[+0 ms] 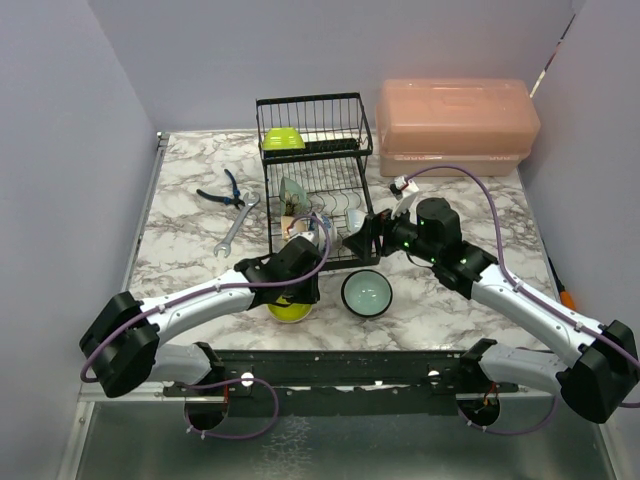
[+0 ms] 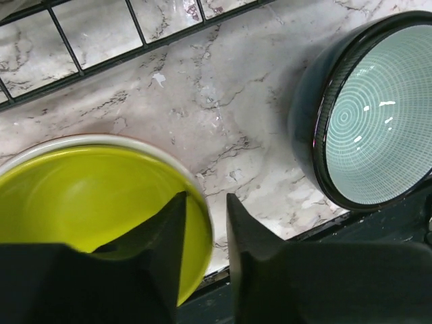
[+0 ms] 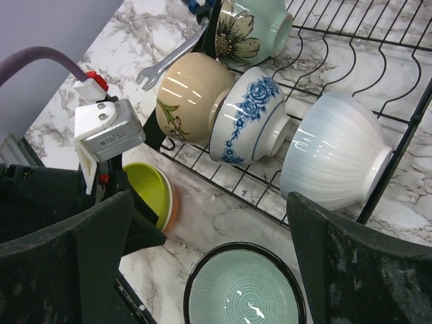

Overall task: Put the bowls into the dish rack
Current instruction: Pick up the bowl from the center of the board, then turn the bowl upside down on the dish rack.

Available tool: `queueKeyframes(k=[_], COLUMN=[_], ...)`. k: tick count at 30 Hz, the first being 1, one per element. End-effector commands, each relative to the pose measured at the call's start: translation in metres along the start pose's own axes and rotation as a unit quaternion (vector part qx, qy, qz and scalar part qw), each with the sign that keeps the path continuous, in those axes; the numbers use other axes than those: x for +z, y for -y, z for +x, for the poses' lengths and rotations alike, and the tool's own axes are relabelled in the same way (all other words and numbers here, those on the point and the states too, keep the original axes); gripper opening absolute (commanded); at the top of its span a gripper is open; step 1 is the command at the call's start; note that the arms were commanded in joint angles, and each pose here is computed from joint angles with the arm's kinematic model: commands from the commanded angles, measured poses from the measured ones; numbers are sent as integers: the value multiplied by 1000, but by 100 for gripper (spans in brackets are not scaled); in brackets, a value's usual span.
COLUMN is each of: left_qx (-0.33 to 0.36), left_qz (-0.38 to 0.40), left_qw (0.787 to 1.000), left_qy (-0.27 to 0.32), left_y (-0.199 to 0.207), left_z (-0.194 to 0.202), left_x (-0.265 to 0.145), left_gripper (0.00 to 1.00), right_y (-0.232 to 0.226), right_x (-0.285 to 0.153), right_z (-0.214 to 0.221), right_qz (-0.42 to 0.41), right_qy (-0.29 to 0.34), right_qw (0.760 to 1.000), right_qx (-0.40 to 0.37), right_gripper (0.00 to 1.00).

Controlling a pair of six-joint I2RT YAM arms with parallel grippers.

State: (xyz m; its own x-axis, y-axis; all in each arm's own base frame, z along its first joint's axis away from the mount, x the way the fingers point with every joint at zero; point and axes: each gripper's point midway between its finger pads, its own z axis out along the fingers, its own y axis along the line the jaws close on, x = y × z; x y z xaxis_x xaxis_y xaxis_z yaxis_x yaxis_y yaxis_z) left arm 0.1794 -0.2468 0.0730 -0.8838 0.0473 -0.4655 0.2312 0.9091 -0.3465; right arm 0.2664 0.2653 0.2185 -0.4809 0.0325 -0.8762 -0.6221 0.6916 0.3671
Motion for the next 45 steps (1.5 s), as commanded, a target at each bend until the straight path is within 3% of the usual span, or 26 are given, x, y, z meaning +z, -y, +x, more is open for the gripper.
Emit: queueKeyframes(k=[1,9,21,33,40,45], left_qx=[-4,-12,-41,-39,3,59], left_qz=[40,58,103,162,206,239], left_qw=[999,998,989,970,942,905], left_qy=[12,33,95,179,264,348], left_y=[18,23,38,50,60,65], left_z=[-10,-18,-42,-68,-90,-105], left_x=[-3,-16,-51,-88,-116,-140], left_gripper=[24,0,0,0,0,0], right_y=[6,6,4,-1,-20,-44], right_x=[-3,-6,-9,-9,-2,0], right_z=[-3,-6,-10,-3,14,7], right_qz=[14,15,20,25,-1,-51], right_qy=[12,16,22,-6,-94,-102], right_qw=[1000,1000,1000,997,984,973], right_qx=[-12,-16,6,78,151,199], right_gripper=[100,100,100,100,100,100])
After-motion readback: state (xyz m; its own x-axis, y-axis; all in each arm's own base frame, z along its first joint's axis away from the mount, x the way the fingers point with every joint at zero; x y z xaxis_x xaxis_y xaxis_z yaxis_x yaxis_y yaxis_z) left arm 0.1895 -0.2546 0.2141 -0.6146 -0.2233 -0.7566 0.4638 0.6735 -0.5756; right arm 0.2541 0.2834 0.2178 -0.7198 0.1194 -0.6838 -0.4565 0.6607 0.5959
